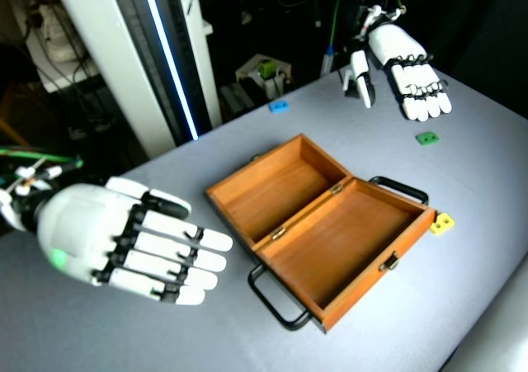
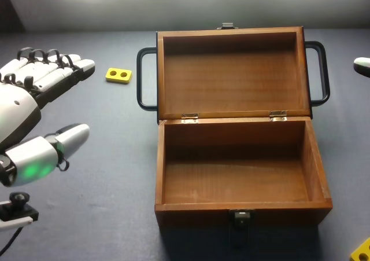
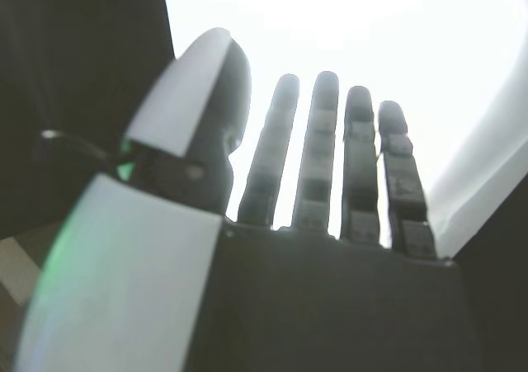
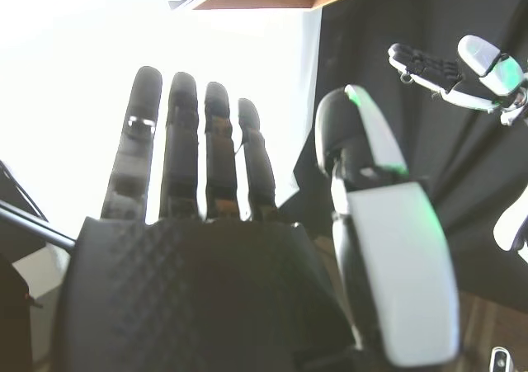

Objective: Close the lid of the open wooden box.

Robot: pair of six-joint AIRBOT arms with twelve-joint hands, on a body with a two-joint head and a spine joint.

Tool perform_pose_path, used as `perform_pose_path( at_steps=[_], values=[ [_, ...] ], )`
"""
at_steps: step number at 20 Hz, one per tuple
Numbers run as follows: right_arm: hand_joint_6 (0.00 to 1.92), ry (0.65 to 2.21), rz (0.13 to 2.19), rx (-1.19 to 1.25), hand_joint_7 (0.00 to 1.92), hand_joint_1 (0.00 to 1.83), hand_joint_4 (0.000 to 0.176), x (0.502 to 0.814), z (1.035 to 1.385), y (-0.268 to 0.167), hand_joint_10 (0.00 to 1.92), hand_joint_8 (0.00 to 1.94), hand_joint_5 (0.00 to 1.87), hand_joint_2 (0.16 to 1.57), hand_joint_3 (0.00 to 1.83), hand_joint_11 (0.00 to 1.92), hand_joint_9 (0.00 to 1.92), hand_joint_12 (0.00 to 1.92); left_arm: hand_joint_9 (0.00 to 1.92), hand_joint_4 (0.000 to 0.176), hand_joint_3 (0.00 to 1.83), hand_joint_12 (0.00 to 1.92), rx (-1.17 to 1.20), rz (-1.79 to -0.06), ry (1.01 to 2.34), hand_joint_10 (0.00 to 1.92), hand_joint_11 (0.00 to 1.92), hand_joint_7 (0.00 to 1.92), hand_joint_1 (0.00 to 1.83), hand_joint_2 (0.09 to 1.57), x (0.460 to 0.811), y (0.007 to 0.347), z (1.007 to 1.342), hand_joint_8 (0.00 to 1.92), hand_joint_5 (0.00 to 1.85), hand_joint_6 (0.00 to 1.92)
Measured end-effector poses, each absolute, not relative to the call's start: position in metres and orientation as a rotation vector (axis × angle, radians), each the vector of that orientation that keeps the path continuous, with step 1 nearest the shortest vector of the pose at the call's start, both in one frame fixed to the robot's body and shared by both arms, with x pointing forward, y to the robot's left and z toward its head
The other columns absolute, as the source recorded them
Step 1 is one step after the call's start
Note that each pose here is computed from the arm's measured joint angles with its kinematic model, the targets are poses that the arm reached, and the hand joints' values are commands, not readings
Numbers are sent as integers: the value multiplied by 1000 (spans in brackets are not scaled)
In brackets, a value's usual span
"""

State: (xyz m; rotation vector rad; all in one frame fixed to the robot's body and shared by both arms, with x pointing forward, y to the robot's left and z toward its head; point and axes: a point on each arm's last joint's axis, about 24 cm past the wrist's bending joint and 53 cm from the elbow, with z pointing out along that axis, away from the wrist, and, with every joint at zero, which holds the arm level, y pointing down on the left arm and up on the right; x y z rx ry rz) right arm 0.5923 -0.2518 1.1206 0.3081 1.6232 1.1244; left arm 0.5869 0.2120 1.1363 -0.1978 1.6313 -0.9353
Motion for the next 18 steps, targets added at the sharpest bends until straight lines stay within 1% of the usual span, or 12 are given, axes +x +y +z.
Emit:
perform_pose_path(
  at_steps=[1, 3, 5, 7, 8, 9, 10, 11, 12, 15, 17, 18],
  values=[
    [3, 1625, 1128, 307, 337, 162, 26, 592, 1120, -251, 3, 3, 312, 1403, 0, 289, 308, 45, 130, 0, 4, 410, -196, -936, 1632, 10, 0, 132, 229, 1478, 587, 212, 1136, 6, 162, 1],
    [4, 1627, 1132, 312, 350, 228, 16, 592, 1119, -251, 4, 3, 326, 1407, 0, 315, 323, 34, 128, 0, 0, 402, -195, -934, 1631, 4, 0, 129, 228, 1470, 587, 212, 1136, 4, 163, 2],
    [2, 1627, 1134, 315, 351, 222, 35, 592, 1119, -251, 0, 2, 325, 1405, 0, 302, 317, 21, 137, 0, 0, 492, -198, -931, 1630, 2, 0, 134, 225, 1465, 588, 213, 1136, 2, 160, 2],
    [1, 1627, 1137, 315, 347, 191, 31, 592, 1119, -250, 0, 0, 317, 1408, 1, 304, 316, 17, 145, 0, 1, 480, -199, -930, 1630, 4, 0, 146, 163, 1464, 588, 214, 1136, 4, 177, 5],
    [2, 1628, 1138, 312, 351, 164, 42, 591, 1119, -250, 4, 2, 319, 1406, 0, 312, 327, 16, 190, 0, 2, 617, -199, -931, 1630, 7, 0, 192, 66, 1483, 588, 214, 1136, 6, 220, 3],
    [2, 1628, 1138, 312, 351, 164, 42, 591, 1119, -250, 4, 2, 319, 1406, 0, 312, 327, 16, 190, 0, 2, 617, -199, -930, 1630, 7, 0, 192, 66, 1483, 588, 214, 1136, 6, 220, 3],
    [7, 1628, 1138, 313, 355, 177, 15, 591, 1119, -249, 2, 2, 339, 1403, 0, 311, 327, 13, 155, 0, 0, 445, -199, -930, 1631, 3, 0, 150, 2, 1436, 588, 214, 1136, 1, 149, 1],
    [7, 1626, 1139, 312, 355, 177, 15, 592, 1120, -249, 2, 2, 339, 1403, 0, 311, 327, 13, 155, 0, 0, 445, -200, -931, 1631, 3, 0, 150, 2, 1436, 588, 213, 1136, 1, 149, 1],
    [7, 1625, 1140, 313, 357, 180, 0, 592, 1120, -249, 2, 3, 343, 1407, 1, 314, 327, 13, 159, 0, 0, 427, -200, -931, 1631, 4, 0, 155, 0, 1409, 588, 213, 1136, 3, 154, 3],
    [4, 1626, 1133, 305, 366, 222, 0, 594, 1120, -252, 3, 3, 355, 1425, 2, 328, 335, 13, 145, 0, 0, 406, -217, -938, 1656, 0, 13, 152, 0, 1299, 595, 214, 1124, 0, 151, 2],
    [2, 1634, 1106, 305, 366, 187, 0, 603, 1119, -257, 2, 1, 342, 1427, 2, 337, 336, 14, 79, 0, 0, 330, -234, -938, 1689, 0, 0, 84, 0, 1280, 607, 216, 1113, 1, 104, 0],
    [2, 1653, 1060, 298, 357, 179, 0, 620, 1116, -264, 0, 0, 340, 1428, 3, 332, 328, 11, 55, 0, 0, 267, -217, -928, 1705, 0, 0, 57, 0, 1267, 630, 210, 1111, 1, 80, 1]
  ],
)
